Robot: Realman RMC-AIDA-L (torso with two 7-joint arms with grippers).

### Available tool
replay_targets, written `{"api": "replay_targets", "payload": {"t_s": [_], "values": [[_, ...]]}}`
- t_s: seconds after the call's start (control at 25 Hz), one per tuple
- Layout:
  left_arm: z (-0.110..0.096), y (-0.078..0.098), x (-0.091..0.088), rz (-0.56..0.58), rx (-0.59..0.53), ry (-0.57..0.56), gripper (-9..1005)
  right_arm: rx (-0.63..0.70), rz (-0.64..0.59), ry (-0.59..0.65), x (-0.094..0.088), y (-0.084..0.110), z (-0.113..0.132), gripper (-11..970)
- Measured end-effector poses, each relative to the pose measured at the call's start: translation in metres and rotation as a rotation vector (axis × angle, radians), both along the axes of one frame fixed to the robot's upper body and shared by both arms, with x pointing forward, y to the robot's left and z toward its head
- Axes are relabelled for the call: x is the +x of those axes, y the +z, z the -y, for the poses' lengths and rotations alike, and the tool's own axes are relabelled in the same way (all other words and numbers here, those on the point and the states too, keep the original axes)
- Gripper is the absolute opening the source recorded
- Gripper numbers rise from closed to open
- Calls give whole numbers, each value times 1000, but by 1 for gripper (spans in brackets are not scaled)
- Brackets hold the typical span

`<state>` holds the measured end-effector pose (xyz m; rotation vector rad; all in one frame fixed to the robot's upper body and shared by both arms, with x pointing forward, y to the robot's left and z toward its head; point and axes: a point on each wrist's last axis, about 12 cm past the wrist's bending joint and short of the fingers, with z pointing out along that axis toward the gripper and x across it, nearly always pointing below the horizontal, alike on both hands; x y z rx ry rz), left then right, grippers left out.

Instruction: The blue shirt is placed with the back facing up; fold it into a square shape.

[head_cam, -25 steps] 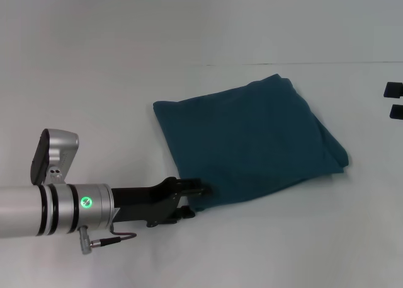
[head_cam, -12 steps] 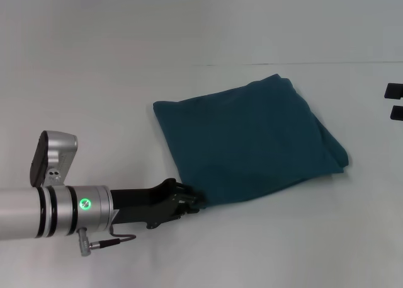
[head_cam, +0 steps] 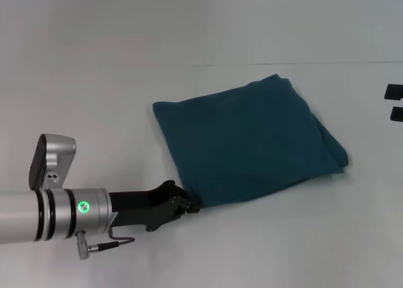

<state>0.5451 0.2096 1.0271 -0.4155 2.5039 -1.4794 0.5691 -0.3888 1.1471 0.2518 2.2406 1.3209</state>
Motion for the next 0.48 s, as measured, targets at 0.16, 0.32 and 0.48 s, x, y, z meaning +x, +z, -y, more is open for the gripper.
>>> {"api": "replay_targets", "payload": {"t_s": [0.16,0.32,0.48], "values": [[-2,0,-3,1,-5,-4,39,1,-1,0,0,0,0,701],[-11,-1,-7,1,-6,5,36,6,-4,-2,-1,-1,0,701],[-23,1,-9,6,-2,21,35,9,-2,-6,-1,-1,0,701]]}}
